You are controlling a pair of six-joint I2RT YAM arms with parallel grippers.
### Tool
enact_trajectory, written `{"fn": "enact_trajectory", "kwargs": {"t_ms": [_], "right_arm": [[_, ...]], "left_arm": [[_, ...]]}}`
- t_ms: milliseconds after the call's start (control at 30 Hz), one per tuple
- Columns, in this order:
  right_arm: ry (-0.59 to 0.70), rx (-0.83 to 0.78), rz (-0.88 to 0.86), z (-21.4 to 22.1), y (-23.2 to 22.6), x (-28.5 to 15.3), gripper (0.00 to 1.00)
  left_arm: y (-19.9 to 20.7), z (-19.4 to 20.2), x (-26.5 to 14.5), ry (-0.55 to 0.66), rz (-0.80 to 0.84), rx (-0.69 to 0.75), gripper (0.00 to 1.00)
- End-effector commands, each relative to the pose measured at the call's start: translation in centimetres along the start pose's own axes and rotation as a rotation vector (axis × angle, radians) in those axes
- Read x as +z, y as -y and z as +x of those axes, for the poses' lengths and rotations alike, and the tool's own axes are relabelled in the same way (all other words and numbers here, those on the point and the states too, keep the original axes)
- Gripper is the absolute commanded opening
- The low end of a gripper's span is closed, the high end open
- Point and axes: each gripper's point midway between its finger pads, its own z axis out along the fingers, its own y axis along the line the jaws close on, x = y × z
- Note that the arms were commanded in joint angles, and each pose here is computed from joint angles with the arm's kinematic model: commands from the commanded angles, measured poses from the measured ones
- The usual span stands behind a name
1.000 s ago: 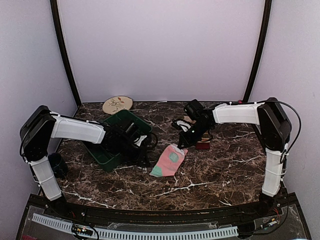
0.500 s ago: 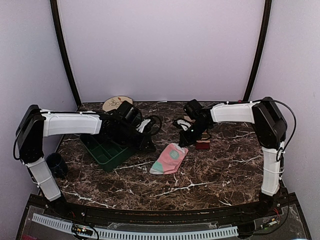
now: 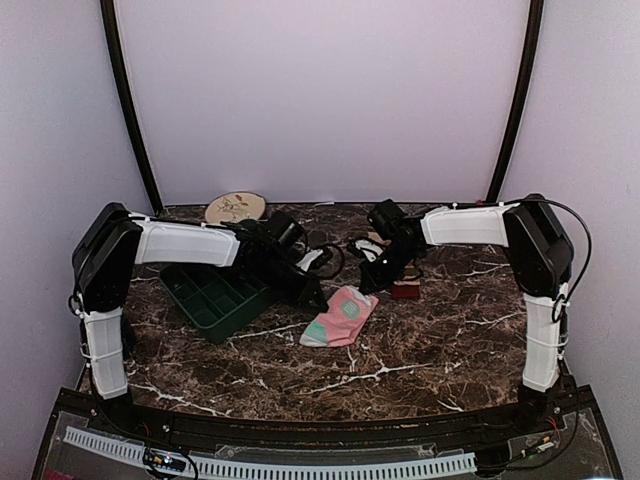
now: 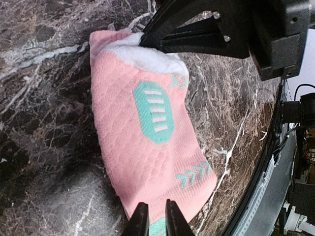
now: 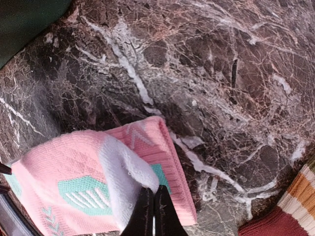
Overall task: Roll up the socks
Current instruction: Fold the sock at the center of the board.
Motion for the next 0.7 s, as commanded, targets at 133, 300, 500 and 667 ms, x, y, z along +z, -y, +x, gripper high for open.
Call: {"fn": "enact_trajectory", "kwargs": {"t_ms": [133, 300, 500, 667], "right_arm": [[0.005, 0.004, 0.006, -0.1, 0.4, -0.4, 0.00], [-0.003, 0.008, 0.003, 0.1, 0.4, -0.1, 0.00], [-0.009, 0.022, -0.003, 0.3, 0.4, 0.2, 0.00], [-0.012, 0.037, -0.006, 0.5, 0.4, 0.4, 0.00]], "left_arm": [[1.0, -0.8, 0.7, -0.011, 0.031, 0.039, 0.16], [1.3, -1.4, 0.8, -0.003, 0.033, 0.053, 0.16], [0.5, -0.2, 2.5, -0.051, 0.021, 0.033, 0.17], [-0.1, 1.9, 4.7, -0.104, -0.002, 0.016, 0.17]]}}
